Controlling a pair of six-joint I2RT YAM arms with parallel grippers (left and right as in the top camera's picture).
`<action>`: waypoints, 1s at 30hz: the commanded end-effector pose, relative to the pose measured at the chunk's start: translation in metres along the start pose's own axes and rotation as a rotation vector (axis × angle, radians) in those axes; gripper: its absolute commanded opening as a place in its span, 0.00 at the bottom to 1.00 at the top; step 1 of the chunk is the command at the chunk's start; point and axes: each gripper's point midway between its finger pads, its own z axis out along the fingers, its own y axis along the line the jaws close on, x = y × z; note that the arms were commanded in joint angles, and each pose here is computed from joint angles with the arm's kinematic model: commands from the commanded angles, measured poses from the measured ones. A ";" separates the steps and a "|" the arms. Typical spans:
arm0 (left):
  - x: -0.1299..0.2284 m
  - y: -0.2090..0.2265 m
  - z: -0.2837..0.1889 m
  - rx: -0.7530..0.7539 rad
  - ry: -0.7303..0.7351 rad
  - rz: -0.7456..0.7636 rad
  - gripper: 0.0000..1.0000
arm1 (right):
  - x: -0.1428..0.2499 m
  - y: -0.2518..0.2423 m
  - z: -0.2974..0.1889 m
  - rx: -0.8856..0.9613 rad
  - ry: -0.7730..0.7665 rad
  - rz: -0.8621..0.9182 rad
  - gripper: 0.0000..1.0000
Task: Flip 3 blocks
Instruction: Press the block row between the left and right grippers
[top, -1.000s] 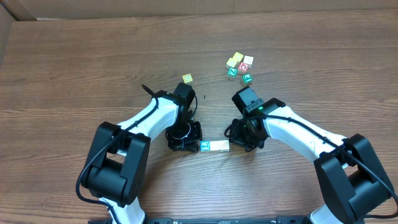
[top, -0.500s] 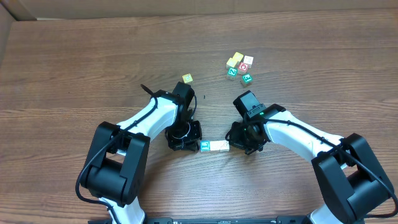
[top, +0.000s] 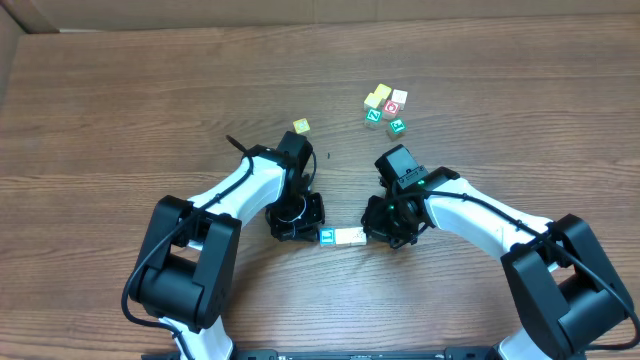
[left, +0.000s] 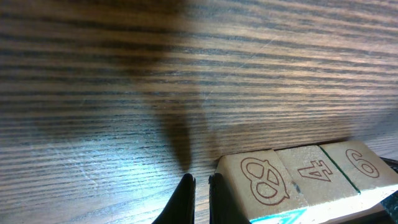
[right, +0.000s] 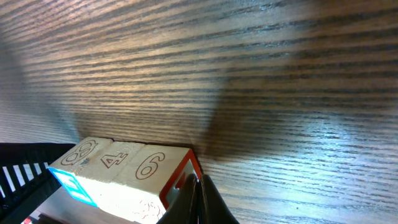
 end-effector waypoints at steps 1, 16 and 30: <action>0.002 0.000 0.000 0.010 0.006 0.014 0.04 | 0.006 0.005 0.000 -0.024 0.021 -0.002 0.04; 0.007 0.012 0.000 -0.062 0.015 0.005 0.04 | 0.003 -0.002 0.000 0.011 0.003 0.003 0.04; 0.005 0.000 0.001 0.003 0.019 0.015 0.04 | 0.012 -0.001 0.000 -0.002 0.048 0.062 0.04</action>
